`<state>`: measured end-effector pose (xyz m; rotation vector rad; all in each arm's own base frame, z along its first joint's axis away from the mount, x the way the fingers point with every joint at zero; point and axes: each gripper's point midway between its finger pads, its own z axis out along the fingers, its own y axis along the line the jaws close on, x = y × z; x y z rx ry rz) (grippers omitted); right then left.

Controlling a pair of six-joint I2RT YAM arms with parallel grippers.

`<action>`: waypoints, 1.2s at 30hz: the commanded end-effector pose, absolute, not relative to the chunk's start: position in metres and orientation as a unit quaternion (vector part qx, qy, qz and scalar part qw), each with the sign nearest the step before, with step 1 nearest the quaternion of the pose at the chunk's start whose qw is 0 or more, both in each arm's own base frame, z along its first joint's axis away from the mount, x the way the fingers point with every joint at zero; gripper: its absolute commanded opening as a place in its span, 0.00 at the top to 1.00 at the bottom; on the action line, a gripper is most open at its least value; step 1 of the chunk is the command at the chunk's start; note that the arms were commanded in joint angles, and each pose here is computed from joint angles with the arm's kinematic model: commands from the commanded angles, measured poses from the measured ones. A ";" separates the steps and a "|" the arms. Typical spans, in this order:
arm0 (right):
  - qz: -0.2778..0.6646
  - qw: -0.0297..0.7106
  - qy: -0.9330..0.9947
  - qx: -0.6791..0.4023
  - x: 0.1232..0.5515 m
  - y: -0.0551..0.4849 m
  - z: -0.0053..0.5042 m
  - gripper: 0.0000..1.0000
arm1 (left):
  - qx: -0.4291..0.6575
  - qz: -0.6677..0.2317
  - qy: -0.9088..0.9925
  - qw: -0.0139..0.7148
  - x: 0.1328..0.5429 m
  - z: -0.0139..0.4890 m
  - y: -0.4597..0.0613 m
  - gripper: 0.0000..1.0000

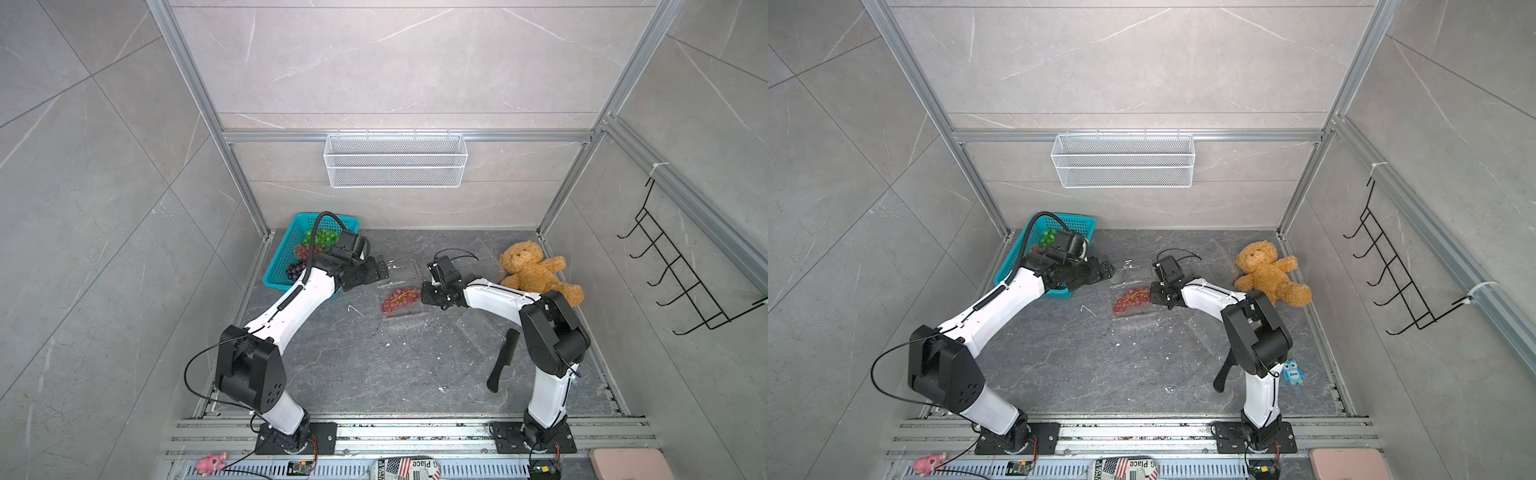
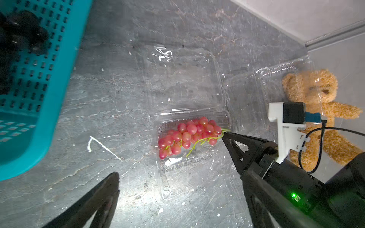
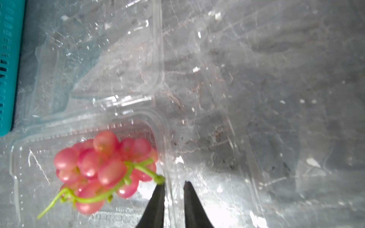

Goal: Pack grapes into containers
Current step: Place the grape into the packing box, then pick up the grape from the basket.

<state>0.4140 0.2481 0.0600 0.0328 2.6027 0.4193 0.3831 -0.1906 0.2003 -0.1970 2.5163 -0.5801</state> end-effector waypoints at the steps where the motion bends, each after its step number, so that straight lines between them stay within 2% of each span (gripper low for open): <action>1: 0.146 0.265 0.953 0.019 0.431 0.253 0.064 0.81 | -0.105 -0.210 0.918 0.319 0.389 0.221 -0.162 0.00; 10: 0.137 0.275 0.951 0.022 0.457 0.263 0.063 0.86 | -0.140 -0.191 0.927 0.292 0.387 0.207 -0.122 0.00; 19: 0.137 0.286 0.948 0.015 0.469 0.270 0.061 0.84 | -0.147 -0.219 0.923 0.281 0.388 0.201 -0.128 0.00; 30: 0.139 0.300 0.944 0.001 0.469 0.269 0.079 0.66 | -0.151 -0.228 0.922 0.275 0.386 0.199 -0.130 0.00; 36: 0.151 0.315 0.937 -0.003 0.464 0.268 0.102 0.50 | -0.146 -0.208 0.925 0.283 0.385 0.204 -0.124 0.00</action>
